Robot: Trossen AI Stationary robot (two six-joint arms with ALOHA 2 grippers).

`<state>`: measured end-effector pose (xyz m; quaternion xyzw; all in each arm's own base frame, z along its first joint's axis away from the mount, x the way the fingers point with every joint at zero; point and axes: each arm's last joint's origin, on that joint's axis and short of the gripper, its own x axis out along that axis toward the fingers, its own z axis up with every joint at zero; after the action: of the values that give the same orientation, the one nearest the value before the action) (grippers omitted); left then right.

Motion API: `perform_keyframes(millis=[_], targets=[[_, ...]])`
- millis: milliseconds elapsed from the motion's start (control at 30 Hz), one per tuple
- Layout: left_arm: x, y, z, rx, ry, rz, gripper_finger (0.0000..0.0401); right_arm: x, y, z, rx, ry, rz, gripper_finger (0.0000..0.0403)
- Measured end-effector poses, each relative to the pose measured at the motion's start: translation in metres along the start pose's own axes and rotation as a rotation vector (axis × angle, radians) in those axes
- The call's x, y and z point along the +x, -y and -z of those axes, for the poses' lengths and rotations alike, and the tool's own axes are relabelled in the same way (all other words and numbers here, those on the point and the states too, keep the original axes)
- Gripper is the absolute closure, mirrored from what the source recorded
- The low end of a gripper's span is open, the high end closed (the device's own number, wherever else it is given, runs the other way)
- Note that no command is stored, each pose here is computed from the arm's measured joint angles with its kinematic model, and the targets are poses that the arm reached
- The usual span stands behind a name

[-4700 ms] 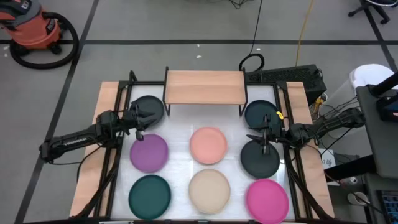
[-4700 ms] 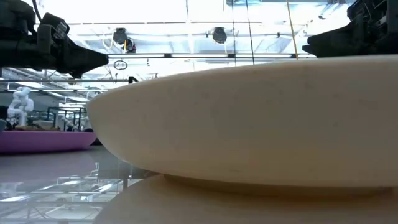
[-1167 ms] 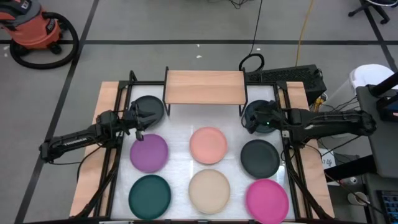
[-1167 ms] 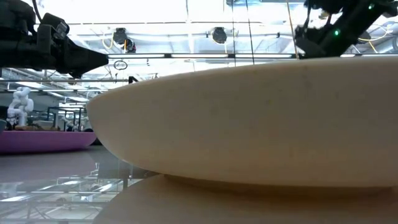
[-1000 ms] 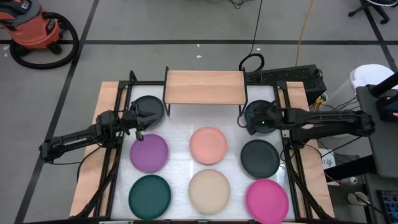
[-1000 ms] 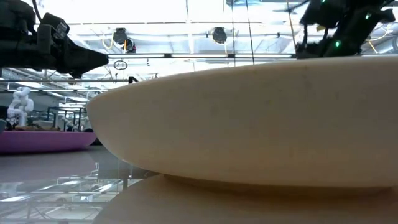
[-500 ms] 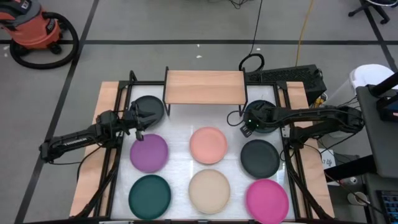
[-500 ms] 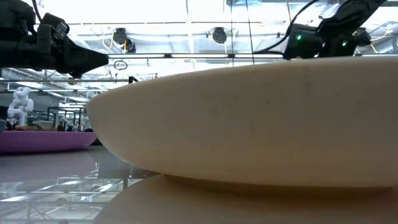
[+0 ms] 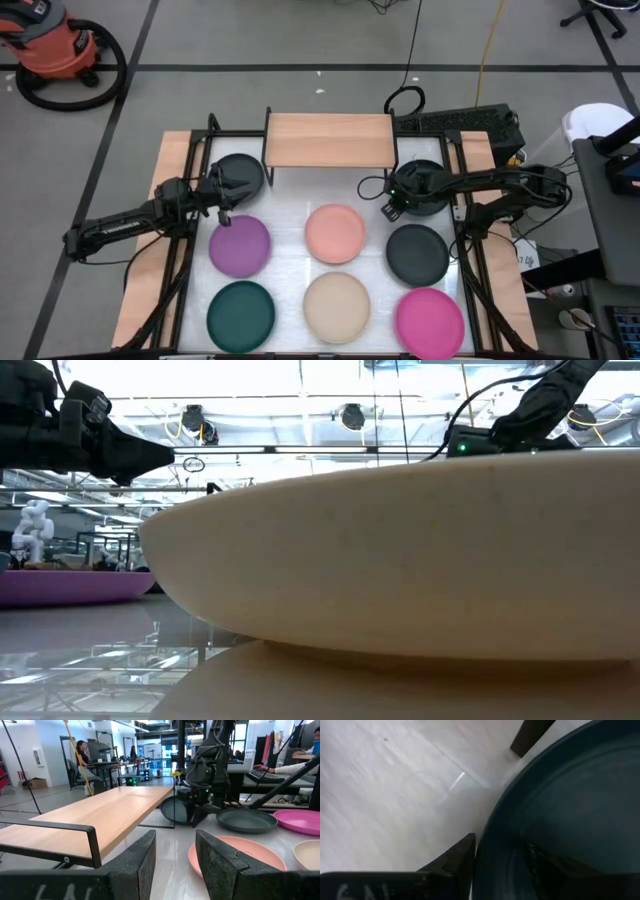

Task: Place and stack plates onto a shelf
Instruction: Put the dark blue plate on the shelf

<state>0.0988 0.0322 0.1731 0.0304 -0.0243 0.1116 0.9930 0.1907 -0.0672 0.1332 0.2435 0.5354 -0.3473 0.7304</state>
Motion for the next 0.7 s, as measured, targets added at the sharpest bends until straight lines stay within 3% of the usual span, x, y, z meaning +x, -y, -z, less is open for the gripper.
perform_keyframes(millis=[533,700], targets=[[0.0,0.0,-0.0001,0.0,0.001,0.0,0.0256,-0.0028,0.0035,-0.0017,0.011,0.018,0.022,0.0389],[0.0,0.0,-0.0002,0.0,0.002,0.0,0.0256,-0.0027,0.0036,-0.0012,0.011,0.012,0.022,0.0397]])
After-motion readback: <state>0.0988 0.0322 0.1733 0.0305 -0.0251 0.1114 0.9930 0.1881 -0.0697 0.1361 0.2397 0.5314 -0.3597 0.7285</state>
